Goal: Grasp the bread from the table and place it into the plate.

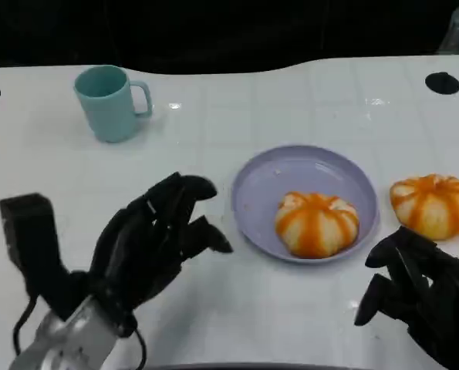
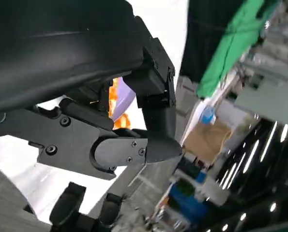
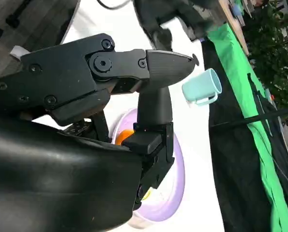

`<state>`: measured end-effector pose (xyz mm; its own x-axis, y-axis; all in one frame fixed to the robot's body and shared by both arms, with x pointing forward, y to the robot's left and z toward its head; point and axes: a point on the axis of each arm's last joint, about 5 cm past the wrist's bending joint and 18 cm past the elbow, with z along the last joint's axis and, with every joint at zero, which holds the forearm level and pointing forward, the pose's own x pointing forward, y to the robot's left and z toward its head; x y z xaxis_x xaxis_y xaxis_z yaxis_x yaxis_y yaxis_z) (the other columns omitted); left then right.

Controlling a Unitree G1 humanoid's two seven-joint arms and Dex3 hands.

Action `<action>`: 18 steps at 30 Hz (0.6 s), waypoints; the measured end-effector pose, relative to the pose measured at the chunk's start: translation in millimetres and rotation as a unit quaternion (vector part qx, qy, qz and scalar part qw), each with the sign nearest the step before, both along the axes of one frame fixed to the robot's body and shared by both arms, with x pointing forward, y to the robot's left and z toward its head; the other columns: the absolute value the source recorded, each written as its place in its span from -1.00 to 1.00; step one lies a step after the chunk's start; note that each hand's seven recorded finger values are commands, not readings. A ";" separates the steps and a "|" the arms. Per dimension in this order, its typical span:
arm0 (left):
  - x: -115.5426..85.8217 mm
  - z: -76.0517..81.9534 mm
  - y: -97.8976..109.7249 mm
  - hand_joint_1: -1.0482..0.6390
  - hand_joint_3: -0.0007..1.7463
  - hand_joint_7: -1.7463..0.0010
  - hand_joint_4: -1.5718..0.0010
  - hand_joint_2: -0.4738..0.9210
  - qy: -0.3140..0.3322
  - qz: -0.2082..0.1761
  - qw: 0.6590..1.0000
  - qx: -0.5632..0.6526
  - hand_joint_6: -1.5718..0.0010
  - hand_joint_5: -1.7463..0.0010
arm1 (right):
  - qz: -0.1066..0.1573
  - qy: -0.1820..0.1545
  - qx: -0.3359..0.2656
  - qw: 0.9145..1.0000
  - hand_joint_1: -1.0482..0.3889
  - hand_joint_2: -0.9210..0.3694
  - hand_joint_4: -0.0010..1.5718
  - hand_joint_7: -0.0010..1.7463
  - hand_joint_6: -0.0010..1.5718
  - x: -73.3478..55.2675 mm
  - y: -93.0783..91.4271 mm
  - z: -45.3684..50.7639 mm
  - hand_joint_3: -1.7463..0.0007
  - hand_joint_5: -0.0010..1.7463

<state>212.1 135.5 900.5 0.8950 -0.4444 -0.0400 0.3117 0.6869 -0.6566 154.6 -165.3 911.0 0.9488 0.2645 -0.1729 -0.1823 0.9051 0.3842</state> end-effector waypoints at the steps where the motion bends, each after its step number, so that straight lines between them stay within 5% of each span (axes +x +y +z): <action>1: -6.0 -1.1 0.9 -0.45 -0.43 -0.84 0.08 1.00 0.014 0.007 1.000 -0.005 0.32 -1.00 | 0.000 0.000 0.000 1.000 -0.15 -1.00 -0.19 0.83 -0.37 0.1 0.0 0.0 0.57 1.00; 18: -45.1 -10.6 9.0 -0.40 -0.45 -1.00 0.02 1.00 0.081 0.032 0.996 -0.020 0.36 -1.00 | 0.003 -0.002 0.000 1.000 -0.14 -1.00 -0.21 0.84 -0.38 -0.6 1.0 0.7 0.55 1.00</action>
